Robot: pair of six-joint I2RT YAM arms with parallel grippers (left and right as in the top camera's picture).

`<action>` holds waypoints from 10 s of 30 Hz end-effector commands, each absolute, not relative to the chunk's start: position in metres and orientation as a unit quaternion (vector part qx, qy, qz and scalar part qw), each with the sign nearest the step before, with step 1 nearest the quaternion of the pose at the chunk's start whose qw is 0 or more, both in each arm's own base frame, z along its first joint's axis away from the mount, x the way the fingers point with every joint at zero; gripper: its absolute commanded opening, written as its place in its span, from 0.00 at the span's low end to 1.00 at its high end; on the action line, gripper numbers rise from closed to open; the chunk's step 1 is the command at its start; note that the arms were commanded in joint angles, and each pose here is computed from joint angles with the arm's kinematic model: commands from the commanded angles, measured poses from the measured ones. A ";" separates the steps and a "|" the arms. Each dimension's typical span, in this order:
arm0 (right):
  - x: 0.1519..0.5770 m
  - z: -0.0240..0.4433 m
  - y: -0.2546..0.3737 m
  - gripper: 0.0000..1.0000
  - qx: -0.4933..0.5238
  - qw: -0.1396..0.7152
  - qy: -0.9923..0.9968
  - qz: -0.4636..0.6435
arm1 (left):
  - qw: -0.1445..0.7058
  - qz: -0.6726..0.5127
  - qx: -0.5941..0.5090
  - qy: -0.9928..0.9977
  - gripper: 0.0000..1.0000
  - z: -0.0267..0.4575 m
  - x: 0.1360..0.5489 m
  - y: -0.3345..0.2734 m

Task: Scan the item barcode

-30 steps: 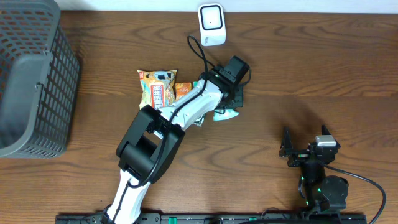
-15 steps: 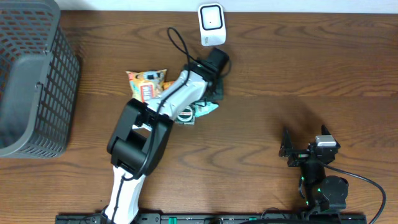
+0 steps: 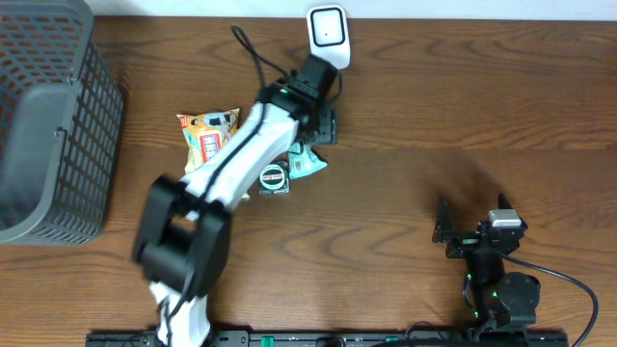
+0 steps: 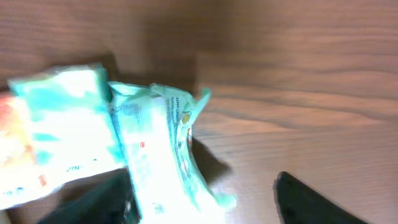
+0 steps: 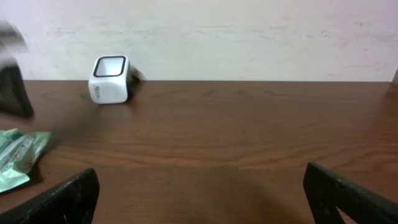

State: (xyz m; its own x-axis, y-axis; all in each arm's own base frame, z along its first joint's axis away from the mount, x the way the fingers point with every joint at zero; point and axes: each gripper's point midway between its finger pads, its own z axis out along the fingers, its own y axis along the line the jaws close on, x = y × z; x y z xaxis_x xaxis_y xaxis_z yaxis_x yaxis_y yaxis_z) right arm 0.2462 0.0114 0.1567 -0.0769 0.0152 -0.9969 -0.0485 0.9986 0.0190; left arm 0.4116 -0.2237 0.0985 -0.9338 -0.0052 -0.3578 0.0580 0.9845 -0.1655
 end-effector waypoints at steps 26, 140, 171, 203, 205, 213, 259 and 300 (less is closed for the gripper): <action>0.246 0.156 0.013 0.99 -0.011 0.679 0.733 0.030 | 0.146 0.054 -0.166 0.974 1.00 0.225 0.291 -0.046; 0.409 0.042 0.304 0.79 -0.154 0.083 0.949 0.260 | 0.130 0.073 -0.313 0.938 0.98 0.222 0.290 0.037; 0.439 0.076 0.204 0.01 -0.110 0.182 0.977 -0.030 | 0.130 0.073 -0.312 0.938 0.98 0.222 0.290 0.037; 0.360 0.007 0.182 0.63 -0.151 0.087 0.971 -0.165 | 0.130 0.073 -0.313 0.938 0.98 0.222 0.290 0.037; 0.362 0.018 0.190 0.64 -0.154 0.084 0.972 -0.155 | 0.130 0.073 -0.313 0.938 0.98 0.222 0.290 0.037; 0.371 0.072 0.203 0.01 -0.159 0.089 0.972 -0.152 | 0.130 0.073 -0.313 0.938 0.98 0.222 0.290 0.037; 0.364 0.019 0.135 0.01 -0.034 -0.060 0.961 0.267 | 0.130 0.073 -0.313 0.938 0.98 0.222 0.290 0.037; 0.334 0.032 0.169 0.44 -0.156 0.153 0.917 -0.332 | 0.130 0.073 -0.313 0.938 0.98 0.222 0.290 0.037</action>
